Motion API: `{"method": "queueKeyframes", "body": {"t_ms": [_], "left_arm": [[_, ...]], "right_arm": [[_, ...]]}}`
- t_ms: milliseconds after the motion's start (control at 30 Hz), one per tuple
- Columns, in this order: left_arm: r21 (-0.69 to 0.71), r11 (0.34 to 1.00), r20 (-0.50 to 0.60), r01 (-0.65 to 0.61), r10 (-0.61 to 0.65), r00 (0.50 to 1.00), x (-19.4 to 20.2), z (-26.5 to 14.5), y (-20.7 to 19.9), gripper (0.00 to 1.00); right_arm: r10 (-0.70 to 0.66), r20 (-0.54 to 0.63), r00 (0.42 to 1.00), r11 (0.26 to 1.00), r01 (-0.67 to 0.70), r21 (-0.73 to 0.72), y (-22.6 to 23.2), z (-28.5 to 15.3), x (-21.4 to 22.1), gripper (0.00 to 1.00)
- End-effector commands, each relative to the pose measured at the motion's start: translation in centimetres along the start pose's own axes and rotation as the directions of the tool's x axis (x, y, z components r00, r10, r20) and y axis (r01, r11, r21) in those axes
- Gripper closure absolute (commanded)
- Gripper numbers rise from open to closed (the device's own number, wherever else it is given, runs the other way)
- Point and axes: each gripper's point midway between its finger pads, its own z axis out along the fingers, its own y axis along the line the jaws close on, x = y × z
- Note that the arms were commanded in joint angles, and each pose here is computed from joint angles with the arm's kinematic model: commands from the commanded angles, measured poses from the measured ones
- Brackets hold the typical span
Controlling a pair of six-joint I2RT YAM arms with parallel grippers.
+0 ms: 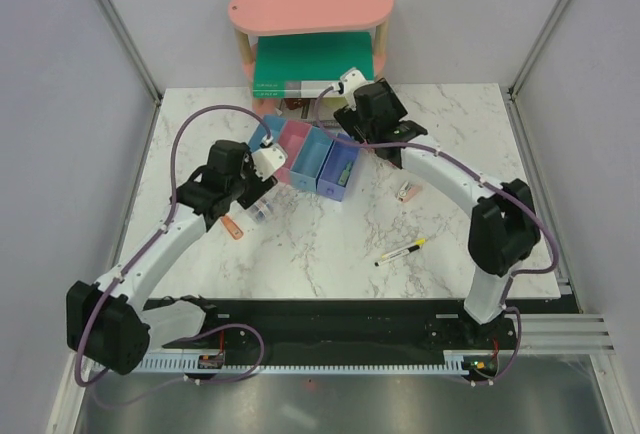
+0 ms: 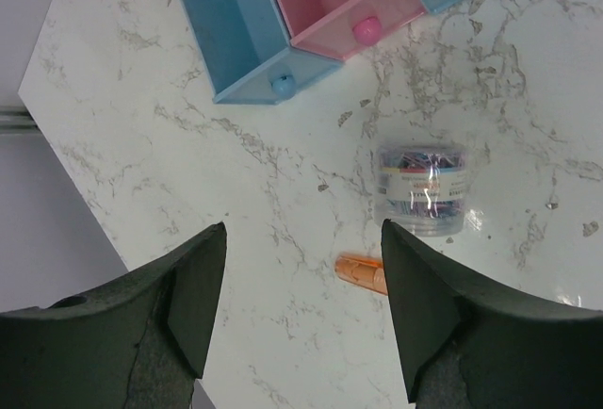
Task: Sort the stationery into containers
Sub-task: Move the storage box to the center of the board.
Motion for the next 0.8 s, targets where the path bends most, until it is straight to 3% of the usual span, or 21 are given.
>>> {"method": "queueKeyframes", "body": {"t_ms": [0,267,767], "left_arm": [[-0.153,0.987,0.074,0.054,-0.043,0.996,-2.7,1.1,4.6,0.27],[-0.325,0.940,0.075,0.106,-0.086,0.993,-1.6,5.9,14.2,0.28],[-0.399,0.917,-0.018,0.004,-0.012,1.000,0.4,17.4,17.8,0.28]], "right_arm": [[0.010,0.004,1.000,0.985,-0.009,-0.175,1.2,-3.8,0.2,0.02],[-0.046,-0.078,0.996,0.907,0.009,-0.421,6.0,-6.9,6.0,0.02],[-0.104,-0.106,0.989,0.879,0.042,-0.476,6.8,-7.9,8.7,0.02]]}}
